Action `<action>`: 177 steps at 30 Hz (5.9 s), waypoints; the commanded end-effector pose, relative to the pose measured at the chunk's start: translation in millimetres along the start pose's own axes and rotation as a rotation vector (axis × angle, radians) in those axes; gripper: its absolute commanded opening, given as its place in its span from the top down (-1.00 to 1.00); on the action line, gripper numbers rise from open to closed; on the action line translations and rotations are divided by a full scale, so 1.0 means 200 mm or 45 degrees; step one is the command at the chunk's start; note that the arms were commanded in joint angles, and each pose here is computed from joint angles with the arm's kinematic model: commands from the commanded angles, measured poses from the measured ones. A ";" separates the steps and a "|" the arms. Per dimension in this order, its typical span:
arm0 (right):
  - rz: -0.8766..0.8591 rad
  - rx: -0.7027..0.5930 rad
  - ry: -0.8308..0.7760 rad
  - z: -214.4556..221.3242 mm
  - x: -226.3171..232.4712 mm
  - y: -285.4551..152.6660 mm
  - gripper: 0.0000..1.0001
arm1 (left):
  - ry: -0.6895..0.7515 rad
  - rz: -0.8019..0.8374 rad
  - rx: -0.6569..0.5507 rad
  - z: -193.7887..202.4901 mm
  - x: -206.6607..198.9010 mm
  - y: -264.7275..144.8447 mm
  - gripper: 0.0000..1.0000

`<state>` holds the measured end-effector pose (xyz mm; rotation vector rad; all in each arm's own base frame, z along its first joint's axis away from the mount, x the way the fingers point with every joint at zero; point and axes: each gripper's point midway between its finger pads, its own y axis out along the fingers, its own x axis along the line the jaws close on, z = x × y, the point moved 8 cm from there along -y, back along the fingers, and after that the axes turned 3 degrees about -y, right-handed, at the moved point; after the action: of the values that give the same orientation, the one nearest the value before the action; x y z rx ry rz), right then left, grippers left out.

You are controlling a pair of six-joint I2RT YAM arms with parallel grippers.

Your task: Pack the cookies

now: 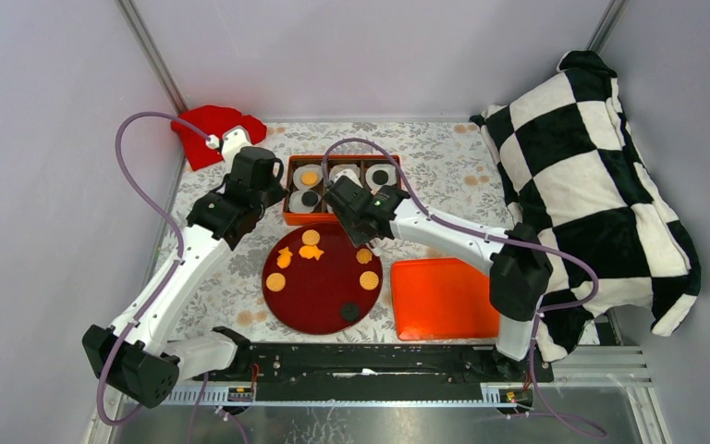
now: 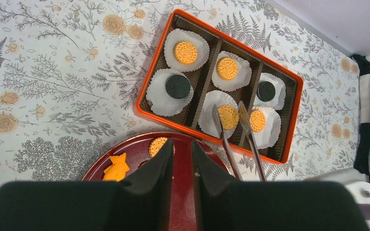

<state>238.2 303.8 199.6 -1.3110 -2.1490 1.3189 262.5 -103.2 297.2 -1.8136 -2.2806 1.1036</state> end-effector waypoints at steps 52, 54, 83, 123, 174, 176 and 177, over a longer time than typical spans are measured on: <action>0.440 0.079 0.713 0.01 -1.12 0.47 0.69 | 0.039 0.191 0.064 0.03 -0.17 0.10 1.00; 0.353 0.115 0.775 0.03 -1.18 0.56 0.69 | 0.043 0.186 0.076 0.05 -0.17 0.11 1.00; 0.327 0.020 1.033 0.17 -1.34 0.31 -0.69 | 0.092 0.074 0.333 0.49 -0.06 0.28 1.00; -0.270 0.440 0.442 0.85 0.02 -0.05 -0.04 | 0.284 0.016 0.427 0.82 -0.17 0.11 1.00; -0.531 0.055 -0.141 0.51 0.12 -0.74 1.00 | 0.346 1.084 0.624 0.91 -0.33 -0.13 -0.24; -0.531 0.030 -0.147 0.48 0.11 -0.77 1.00 | 0.341 1.095 0.653 0.92 -0.32 -0.13 -0.24; -0.536 0.024 -0.150 0.48 0.11 -0.78 1.00 | 0.344 1.103 0.663 0.93 -0.32 -0.13 -0.24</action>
<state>75.9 245.4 237.7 -0.7280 -2.1666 1.3468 186.2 -248.0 189.1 -2.4009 -1.0320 1.2265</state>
